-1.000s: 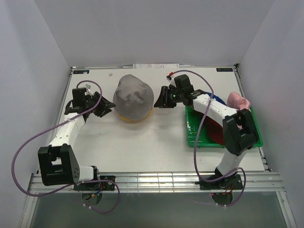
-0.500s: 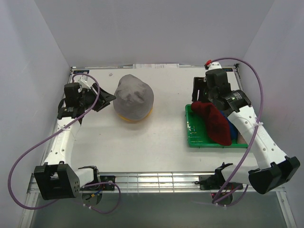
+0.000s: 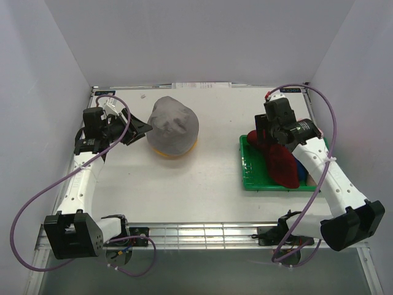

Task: Stack the hats

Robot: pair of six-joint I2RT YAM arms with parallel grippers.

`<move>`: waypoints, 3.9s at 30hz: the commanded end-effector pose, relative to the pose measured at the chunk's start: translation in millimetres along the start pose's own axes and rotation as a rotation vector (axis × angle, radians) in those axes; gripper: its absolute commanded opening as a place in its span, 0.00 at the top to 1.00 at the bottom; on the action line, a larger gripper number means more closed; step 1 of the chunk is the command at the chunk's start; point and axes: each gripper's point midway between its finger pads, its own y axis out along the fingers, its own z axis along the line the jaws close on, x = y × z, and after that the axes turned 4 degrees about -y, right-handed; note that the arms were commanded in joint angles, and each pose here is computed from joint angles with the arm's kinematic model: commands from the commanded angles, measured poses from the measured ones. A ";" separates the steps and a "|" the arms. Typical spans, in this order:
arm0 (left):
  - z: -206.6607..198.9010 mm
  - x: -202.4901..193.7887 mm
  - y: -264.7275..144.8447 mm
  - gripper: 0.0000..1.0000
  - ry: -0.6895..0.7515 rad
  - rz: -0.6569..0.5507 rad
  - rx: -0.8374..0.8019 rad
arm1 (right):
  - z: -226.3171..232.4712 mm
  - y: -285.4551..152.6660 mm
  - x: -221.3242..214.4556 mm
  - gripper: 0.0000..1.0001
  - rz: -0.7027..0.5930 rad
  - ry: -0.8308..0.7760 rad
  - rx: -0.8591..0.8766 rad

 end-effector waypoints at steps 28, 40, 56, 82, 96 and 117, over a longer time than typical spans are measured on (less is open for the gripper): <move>-4.8 -8.1 -10.8 0.33 0.024 -0.014 -0.032 | 21.6 -7.4 20.5 0.92 -0.012 -0.003 0.187; -23.4 -5.9 -18.9 0.28 0.025 -0.042 -0.101 | 36.3 -76.3 86.0 0.92 -0.217 0.057 0.405; -143.4 -23.4 -28.5 0.24 0.074 -0.051 -0.532 | 94.2 -182.6 194.9 0.92 -0.509 0.259 0.957; -239.5 -81.6 37.5 0.24 0.077 -0.002 -0.732 | 105.1 -216.3 217.0 0.92 -0.529 0.371 1.140; -255.9 -65.2 13.4 0.56 0.049 -0.077 -0.775 | 109.0 -193.3 211.7 0.92 -0.504 0.384 1.105; -240.8 -30.0 15.6 1.00 0.029 -0.189 -0.551 | 105.5 -145.4 216.5 0.92 -0.503 0.366 0.892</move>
